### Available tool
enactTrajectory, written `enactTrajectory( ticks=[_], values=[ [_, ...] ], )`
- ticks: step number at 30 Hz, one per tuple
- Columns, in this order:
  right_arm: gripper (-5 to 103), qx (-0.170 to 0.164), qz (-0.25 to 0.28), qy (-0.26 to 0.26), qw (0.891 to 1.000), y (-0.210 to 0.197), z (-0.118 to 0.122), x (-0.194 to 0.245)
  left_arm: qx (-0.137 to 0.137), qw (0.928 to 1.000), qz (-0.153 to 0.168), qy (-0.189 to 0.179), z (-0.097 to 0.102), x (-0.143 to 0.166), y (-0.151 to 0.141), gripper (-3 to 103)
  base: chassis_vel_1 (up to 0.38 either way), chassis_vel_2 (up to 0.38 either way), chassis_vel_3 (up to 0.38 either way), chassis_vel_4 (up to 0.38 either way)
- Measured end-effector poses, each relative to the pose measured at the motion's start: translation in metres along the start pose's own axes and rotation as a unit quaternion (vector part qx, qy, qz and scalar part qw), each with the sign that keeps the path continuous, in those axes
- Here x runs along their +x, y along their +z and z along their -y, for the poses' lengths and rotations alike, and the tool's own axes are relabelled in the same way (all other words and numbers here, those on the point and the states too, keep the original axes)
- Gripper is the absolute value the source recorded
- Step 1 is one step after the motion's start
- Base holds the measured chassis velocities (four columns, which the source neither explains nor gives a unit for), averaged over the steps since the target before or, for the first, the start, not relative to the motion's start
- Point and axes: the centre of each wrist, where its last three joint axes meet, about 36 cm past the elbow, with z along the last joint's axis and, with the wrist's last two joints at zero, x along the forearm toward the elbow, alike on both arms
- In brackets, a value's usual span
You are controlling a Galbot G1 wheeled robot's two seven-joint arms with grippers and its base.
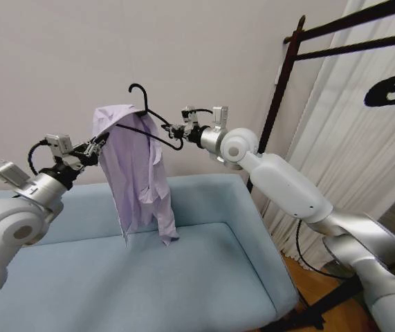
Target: Pick up the clothes from the sofa and hang them on the clothes hanger.
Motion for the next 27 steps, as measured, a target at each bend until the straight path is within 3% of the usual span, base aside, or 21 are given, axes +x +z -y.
enactTrajectory(
  ticks=[4,6,9,12,19,22,25,27],
  values=[
    [2,0.002,-0.001,-0.010,1.000,0.000,-0.007,0.007,-0.008,0.9999,-0.004,-0.010,0.000,-0.003,0.002,0,0.000,0.000,0.000,0.000],
    [2,0.002,0.000,-0.010,1.000,0.000,-0.007,0.008,-0.011,0.9999,-0.005,-0.011,0.000,-0.003,0.003,5,0.000,0.000,0.000,0.000],
    [2,0.003,0.002,-0.010,1.000,-0.002,-0.007,0.009,-0.014,0.9998,-0.007,-0.013,0.001,-0.003,0.004,22,0.000,0.000,0.000,0.000],
    [2,0.003,0.002,-0.010,1.000,-0.002,-0.007,0.008,-0.015,0.9998,-0.007,-0.015,0.001,-0.003,0.005,27,0.000,0.000,0.000,0.000],
    [2,-0.004,0.025,-0.008,1.000,-0.001,-0.014,0.003,-0.014,0.9997,-0.010,-0.015,0.005,0.000,0.005,59,0.000,0.000,0.000,0.000],
    [2,-0.011,0.039,-0.008,0.999,0.003,-0.017,0.002,-0.015,0.9997,-0.012,-0.014,0.006,0.001,0.005,65,0.000,0.000,0.000,0.000],
    [2,-0.022,0.060,-0.008,0.998,0.010,-0.017,0.004,-0.018,0.9997,-0.012,-0.015,0.005,0.003,0.002,81,0.000,0.000,0.000,0.000],
    [2,-0.025,0.064,-0.012,0.998,0.012,-0.015,0.007,-0.018,0.9996,-0.012,-0.017,0.003,0.004,0.001,81,0.000,0.000,0.000,0.000]
  ],
)
